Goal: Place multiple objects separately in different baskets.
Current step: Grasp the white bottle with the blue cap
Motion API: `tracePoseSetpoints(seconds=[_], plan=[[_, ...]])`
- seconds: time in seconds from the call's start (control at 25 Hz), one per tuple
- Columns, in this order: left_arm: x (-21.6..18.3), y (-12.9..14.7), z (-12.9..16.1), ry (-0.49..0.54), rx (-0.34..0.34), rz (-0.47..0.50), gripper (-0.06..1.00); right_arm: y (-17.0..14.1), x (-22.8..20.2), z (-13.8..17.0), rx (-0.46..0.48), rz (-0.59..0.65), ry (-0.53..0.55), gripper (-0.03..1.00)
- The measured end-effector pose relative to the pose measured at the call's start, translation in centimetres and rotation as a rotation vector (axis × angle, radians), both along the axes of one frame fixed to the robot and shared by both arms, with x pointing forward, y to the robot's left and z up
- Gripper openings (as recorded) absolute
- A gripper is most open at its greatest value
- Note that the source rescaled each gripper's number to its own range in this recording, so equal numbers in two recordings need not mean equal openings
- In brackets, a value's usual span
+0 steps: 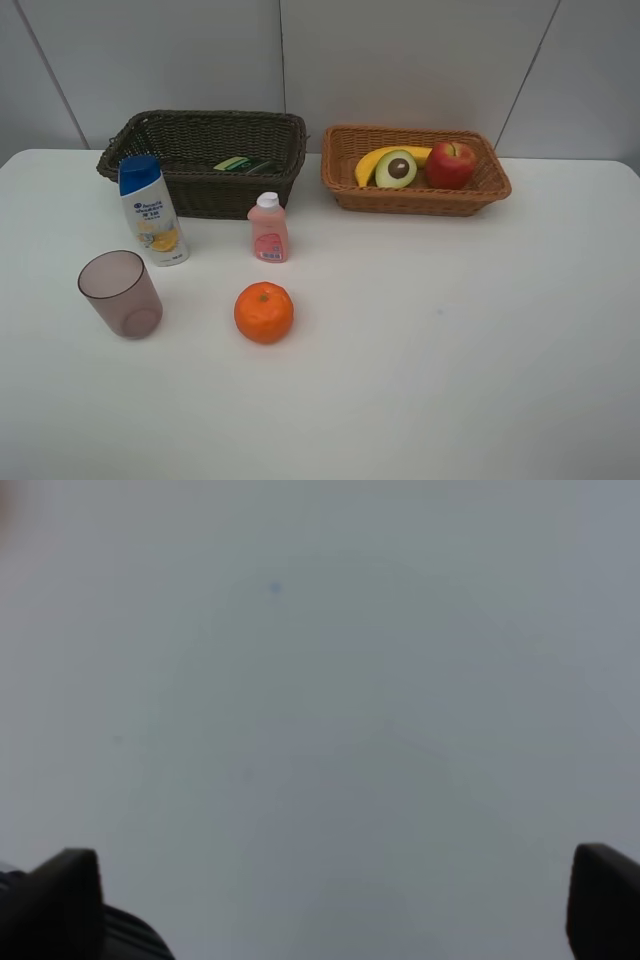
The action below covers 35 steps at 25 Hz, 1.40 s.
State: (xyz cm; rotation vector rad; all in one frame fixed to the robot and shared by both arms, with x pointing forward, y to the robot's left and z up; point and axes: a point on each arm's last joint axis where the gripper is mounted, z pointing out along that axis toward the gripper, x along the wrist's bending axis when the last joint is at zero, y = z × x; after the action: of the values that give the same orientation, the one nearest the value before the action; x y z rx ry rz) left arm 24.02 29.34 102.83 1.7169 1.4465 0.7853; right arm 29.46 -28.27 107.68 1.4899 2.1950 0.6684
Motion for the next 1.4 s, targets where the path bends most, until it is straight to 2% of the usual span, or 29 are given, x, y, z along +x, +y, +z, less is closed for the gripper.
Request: tracePoseSetpoints(seconds=[0.28,0.56,0.88,1.08,1.4], plan=[[0.0,0.0,0.0,0.000,0.000,0.000,1.00,-0.7,-2.4,-1.6,0.051,-0.009,-0.131,0.98],[0.0,0.0,0.0,0.000,0.000,0.000,1.00,-1.1,-3.8,-1.8,0.107,-0.009,-0.305,0.98],[0.0,0.0,0.0,0.000,0.000,0.000,1.00,-1.8,-6.2,-1.8,0.139,-0.113,-0.466,0.98],[0.0,0.0,0.0,0.000,0.000,0.000,1.00,-1.8,-6.3,-1.8,0.122,-0.189,-0.482,0.98],[0.0,0.0,0.0,0.000,0.000,0.000,1.00,-1.8,-6.3,-1.8,0.117,-0.227,-0.484,0.98]])
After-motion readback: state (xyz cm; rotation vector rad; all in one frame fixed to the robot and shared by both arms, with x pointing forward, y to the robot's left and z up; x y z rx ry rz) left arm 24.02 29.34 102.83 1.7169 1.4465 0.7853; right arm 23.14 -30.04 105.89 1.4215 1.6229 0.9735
